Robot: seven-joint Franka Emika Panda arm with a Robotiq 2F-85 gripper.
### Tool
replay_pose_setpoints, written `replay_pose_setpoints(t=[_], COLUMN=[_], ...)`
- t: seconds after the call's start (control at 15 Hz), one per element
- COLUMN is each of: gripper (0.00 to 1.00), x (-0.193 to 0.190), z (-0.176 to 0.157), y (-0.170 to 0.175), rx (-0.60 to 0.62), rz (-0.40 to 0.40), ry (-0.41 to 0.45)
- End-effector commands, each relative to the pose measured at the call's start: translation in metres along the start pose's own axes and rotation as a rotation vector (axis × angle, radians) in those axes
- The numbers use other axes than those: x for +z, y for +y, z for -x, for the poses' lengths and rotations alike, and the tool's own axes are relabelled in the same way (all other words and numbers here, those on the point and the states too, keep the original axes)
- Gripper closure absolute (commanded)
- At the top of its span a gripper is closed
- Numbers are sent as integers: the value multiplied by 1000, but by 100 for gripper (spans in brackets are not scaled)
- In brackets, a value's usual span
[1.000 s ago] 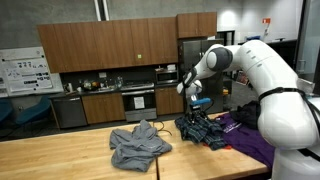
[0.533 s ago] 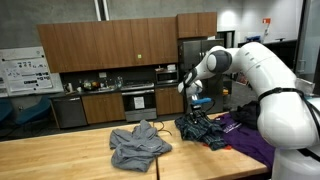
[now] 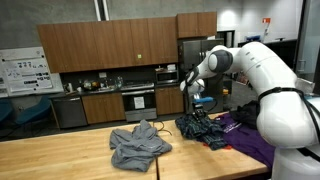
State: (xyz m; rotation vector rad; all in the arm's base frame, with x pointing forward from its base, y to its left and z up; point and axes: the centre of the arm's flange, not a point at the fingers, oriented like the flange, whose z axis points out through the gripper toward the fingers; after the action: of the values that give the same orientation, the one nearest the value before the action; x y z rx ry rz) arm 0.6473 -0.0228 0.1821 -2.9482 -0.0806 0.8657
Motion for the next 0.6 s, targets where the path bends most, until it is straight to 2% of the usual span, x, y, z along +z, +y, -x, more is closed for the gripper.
replay_pose_setpoints(t=[0.0, 0.33, 0.53], gripper=[96, 95, 95], x=[9, 15, 25], z=[-1, -6, -12], y=[11, 9, 13], rx=[22, 92, 133], rz=[-19, 4, -22], ry=[-13, 13, -4])
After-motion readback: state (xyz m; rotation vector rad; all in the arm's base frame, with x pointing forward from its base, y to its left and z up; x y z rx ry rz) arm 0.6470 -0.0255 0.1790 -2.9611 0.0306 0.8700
